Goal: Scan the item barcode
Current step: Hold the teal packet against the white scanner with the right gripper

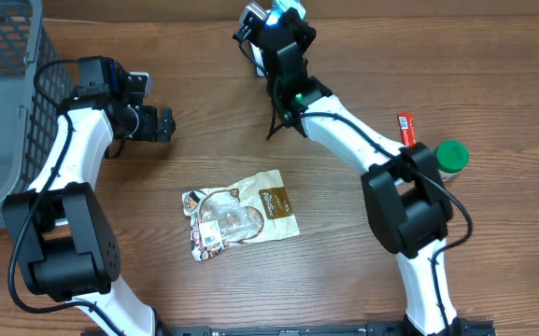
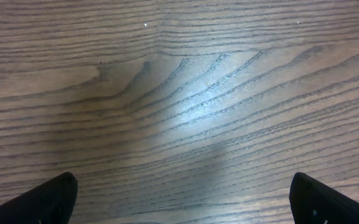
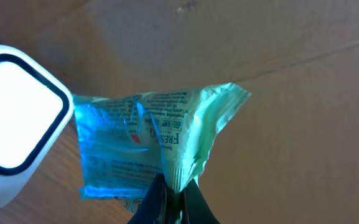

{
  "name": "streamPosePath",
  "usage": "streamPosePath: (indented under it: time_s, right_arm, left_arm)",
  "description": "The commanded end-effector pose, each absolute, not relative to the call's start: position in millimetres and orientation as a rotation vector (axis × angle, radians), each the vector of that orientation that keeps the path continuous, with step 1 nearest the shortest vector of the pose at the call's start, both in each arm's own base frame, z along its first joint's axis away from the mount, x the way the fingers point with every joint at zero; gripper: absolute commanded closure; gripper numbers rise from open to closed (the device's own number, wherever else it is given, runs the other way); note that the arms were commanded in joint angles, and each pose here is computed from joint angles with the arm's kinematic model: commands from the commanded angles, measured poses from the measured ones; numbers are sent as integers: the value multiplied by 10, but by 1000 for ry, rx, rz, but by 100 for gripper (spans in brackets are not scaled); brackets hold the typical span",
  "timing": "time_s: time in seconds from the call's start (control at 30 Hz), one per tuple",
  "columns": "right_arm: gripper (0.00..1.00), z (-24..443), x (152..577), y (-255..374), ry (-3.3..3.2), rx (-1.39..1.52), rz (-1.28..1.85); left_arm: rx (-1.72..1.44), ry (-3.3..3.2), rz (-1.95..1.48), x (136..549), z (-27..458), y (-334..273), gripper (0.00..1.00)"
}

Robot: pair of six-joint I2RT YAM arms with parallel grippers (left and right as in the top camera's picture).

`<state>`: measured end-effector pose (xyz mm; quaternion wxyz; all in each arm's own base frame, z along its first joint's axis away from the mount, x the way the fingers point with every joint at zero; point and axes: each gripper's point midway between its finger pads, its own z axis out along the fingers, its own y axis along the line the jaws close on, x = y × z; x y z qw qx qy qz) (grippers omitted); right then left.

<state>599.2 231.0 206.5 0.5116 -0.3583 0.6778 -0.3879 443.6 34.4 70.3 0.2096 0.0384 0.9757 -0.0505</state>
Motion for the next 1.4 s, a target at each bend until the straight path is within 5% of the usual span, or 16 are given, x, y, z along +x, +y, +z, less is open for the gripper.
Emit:
streamPosePath:
  time_s: [0.0,1.37]
  right_arm:
    - [96,2066,6014,2329,1615,-819,-981]
    - [96,1104,6015,2827,1592,-1066,-884]
  left_arm:
    - [132,2657,-130,4513,924,315,0]
    - [132,2657,-130,4513,924,315,0]
